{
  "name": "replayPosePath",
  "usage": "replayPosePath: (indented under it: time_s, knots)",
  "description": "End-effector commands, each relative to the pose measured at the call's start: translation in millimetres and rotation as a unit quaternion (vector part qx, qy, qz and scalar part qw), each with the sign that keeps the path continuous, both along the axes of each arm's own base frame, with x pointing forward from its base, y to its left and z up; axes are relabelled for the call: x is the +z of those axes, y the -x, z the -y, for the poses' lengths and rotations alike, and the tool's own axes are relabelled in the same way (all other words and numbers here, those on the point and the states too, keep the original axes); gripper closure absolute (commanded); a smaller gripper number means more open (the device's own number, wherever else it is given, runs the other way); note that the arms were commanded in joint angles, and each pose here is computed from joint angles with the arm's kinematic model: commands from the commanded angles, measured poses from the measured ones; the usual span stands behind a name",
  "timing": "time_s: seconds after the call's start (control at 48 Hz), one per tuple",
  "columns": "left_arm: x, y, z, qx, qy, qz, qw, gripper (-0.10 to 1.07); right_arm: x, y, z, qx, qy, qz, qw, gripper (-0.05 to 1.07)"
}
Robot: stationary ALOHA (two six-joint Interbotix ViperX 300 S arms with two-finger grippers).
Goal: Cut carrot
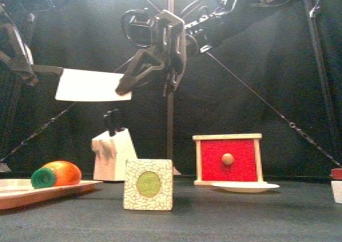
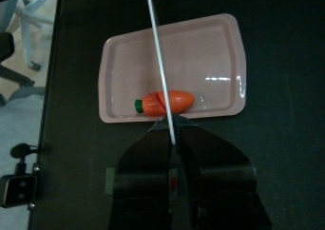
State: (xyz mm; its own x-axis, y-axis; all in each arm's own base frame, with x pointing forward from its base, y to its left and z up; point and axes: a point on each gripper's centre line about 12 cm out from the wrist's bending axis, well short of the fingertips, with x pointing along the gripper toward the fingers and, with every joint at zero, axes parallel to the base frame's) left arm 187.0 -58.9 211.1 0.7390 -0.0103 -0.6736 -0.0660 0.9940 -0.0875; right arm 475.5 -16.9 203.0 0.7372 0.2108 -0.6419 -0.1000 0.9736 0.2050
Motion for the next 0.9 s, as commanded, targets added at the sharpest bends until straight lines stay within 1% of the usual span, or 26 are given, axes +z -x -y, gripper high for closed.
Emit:
replayPosePath:
  time_s: [0.0, 0.083, 0.146, 0.229, 0.271, 0.312, 0.354, 0.438, 0.521, 0.625, 0.708, 0.792, 0.875]
  knots:
    - [-0.4, 0.3, 1.3, 0.003, 0.01, -0.004, 0.9999, 0.56, 8.9, 1.1, 6.1, -0.014, 0.007, 0.022, 0.9996, 0.61]
    - [-3.9, 2.0, 0.9, 0.011, 0.02, -0.012, 0.9997, 0.56, 5.0, 3.5, 9.3, -0.026, 0.022, 0.027, 0.9991, 0.61]
    - [-6.9, 3.3, 0.2, 0.015, 0.022, -0.017, 0.9995, 0.56, -0.3, 6.0, 11.3, -0.027, 0.044, 0.029, 0.9983, 0.61]
    - [-10.3, 4.7, -1.5, 0.024, 0.025, -0.021, 0.9992, 0.56, -7.2, 8.3, -2.0, 0.003, 0.093, 0.032, 0.9951, 0.61]
    - [-10.9, 4.7, -1.4, 0.025, 0.028, -0.02, 0.9991, 0.56, -8.5, 8.8, -10.1, 0.015, 0.111, 0.038, 0.9929, 0.61]
    - [-11.8, 5.0, -1.7, 0.026, 0.029, -0.018, 0.9991, 0.56, -8.1, 8.6, -15.3, 0.02, 0.122, 0.045, 0.9913, 0.61]
    - [-12.7, 5.0, -1.7, 0.029, 0.033, -0.017, 0.9989, 0.56, -6.2, 7.7, -18.6, 0.018, 0.121, 0.052, 0.9911, 0.61]
    - [-16.3, 5.2, -1.3, 0.035, 0.039, -0.023, 0.9984, 0.56, -2.9, 7.4, -20.1, 0.005, 0.1, 0.055, 0.9935, 0.61]
    - [-21.8, 5.5, -0.8, 0.038, 0.041, -0.031, 0.9979, 0.56, -7.6, 7.5, -22.8, 0.008, 0.084, 0.042, 0.9956, 0.61]
    - [-28.6, 3.8, 2.6, 0.032, 0.046, -0.036, 0.9977, 0.56, -14.6, 7.3, -23.7, 0.016, 0.085, 0.031, 0.9957, 0.61]
    - [-32.5, 2.2, 5.6, 0.026, 0.05, -0.04, 0.9976, 0.56, -19.4, 4.8, -23.5, 0.013, 0.083, 0.027, 0.9961, 0.61]
    - [-35.8, 1.6, 6.3, 0.025, 0.047, -0.046, 0.9975, 0.56, -21.7, 2.4, -24.1, 0.013, 0.083, 0.026, 0.9961, 0.61]
    - [-37.2, 1.6, 6.9, 0.023, 0.048, -0.047, 0.9974, 0.56, -27.6, 1.3, -27.5, 0.019, 0.085, 0.021, 0.996, 0.61]
